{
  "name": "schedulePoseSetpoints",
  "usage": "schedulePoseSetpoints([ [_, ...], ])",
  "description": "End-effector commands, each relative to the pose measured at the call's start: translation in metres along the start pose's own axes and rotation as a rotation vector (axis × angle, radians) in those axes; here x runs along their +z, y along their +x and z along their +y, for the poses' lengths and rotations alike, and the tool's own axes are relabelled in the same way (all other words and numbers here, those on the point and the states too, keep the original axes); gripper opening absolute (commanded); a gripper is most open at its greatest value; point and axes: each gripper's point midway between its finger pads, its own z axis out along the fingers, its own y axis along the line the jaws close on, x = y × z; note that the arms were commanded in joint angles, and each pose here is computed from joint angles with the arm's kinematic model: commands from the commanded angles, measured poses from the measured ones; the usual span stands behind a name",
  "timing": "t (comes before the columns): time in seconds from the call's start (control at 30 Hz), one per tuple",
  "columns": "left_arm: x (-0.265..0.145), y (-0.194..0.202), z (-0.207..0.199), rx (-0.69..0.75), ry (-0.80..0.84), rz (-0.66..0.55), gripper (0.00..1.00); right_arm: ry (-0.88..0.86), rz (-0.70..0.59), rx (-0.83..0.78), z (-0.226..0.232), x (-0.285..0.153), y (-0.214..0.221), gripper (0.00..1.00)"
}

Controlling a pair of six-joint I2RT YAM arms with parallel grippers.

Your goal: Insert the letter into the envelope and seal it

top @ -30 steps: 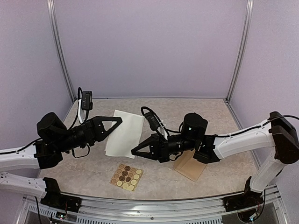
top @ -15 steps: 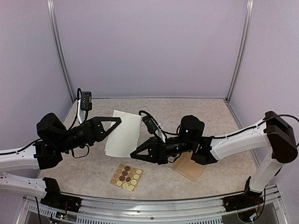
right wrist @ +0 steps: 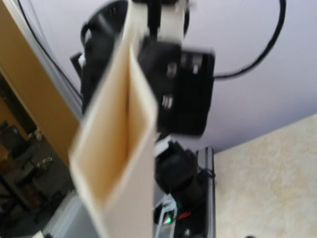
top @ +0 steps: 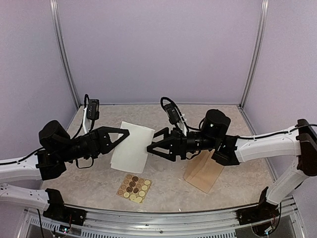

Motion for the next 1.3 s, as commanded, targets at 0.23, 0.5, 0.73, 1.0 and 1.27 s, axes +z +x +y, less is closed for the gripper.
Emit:
schedulePoseSetpoints([
  [0.23,-0.002,0.012,0.002,0.000,0.013,0.051,0.00,0.038,-0.076,-0.093,0.004,-0.010,-0.042,0.00],
  [0.5,-0.003,0.014,0.003,-0.004,0.007,0.056,0.00,0.009,-0.092,-0.111,0.011,-0.009,-0.052,0.23],
  [0.73,-0.003,0.020,0.018,-0.016,-0.063,0.076,0.10,0.065,-0.105,-0.091,0.000,-0.015,-0.051,0.00],
  [1.0,-0.001,0.036,0.035,-0.028,-0.133,0.153,0.21,0.146,-0.079,-0.056,-0.018,-0.022,-0.045,0.00],
  [1.27,-0.001,0.038,0.045,-0.019,-0.181,0.179,0.24,0.216,0.005,-0.028,-0.035,-0.022,-0.029,0.00],
])
